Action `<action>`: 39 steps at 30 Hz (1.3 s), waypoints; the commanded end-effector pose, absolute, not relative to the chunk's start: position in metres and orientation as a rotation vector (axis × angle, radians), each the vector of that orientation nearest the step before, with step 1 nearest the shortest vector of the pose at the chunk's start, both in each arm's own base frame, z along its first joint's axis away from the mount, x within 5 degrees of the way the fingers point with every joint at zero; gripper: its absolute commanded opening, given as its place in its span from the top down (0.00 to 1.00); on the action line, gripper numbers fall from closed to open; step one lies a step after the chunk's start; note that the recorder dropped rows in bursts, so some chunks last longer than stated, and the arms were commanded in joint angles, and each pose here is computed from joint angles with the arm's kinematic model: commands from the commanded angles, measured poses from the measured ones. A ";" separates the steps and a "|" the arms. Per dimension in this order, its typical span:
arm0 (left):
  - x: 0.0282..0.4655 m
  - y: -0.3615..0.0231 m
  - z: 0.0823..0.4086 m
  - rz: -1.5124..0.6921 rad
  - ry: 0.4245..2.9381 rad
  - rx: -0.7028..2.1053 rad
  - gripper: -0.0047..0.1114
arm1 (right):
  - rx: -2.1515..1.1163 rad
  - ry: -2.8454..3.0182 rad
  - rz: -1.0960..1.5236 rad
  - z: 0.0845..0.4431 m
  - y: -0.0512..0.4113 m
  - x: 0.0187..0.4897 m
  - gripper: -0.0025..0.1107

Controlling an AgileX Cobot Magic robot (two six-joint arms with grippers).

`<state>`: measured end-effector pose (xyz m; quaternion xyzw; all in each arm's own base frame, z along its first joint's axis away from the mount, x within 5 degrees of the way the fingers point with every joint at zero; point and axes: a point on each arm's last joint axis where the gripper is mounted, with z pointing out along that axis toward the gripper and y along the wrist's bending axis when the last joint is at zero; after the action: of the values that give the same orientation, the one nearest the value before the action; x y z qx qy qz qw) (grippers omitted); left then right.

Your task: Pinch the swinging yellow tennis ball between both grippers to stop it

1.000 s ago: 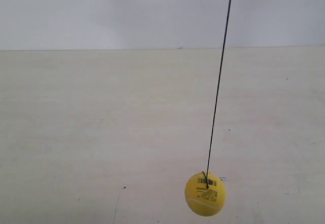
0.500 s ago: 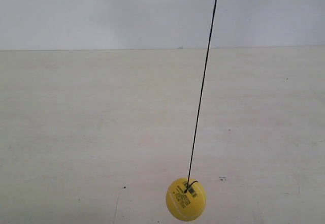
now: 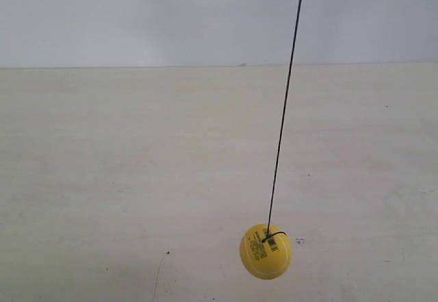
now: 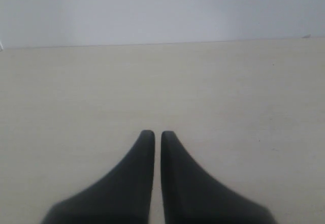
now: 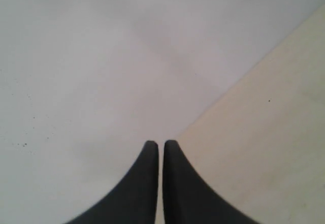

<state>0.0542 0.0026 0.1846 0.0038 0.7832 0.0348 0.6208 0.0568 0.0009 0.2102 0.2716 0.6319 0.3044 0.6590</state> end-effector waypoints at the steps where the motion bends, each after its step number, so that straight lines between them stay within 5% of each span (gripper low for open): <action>1: 0.054 0.003 0.184 0.085 1.803 0.011 0.92 | 0.680 1.401 0.766 0.211 0.001 0.056 0.98; 10: 0.054 0.003 0.184 0.085 1.803 0.011 0.92 | 0.544 1.447 0.634 0.211 0.002 0.056 0.98; 24: 0.054 0.003 0.184 0.085 1.803 0.011 0.92 | -0.049 1.698 0.028 0.194 0.003 0.056 0.98; 39: 0.054 0.003 0.184 0.085 1.803 0.011 0.92 | -0.083 1.798 -0.004 0.185 0.002 0.054 0.98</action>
<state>0.0542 0.0026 0.1846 0.0038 0.7832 0.0348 0.6208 0.0545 0.0028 0.1847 -0.0399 0.7818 -0.0019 0.6222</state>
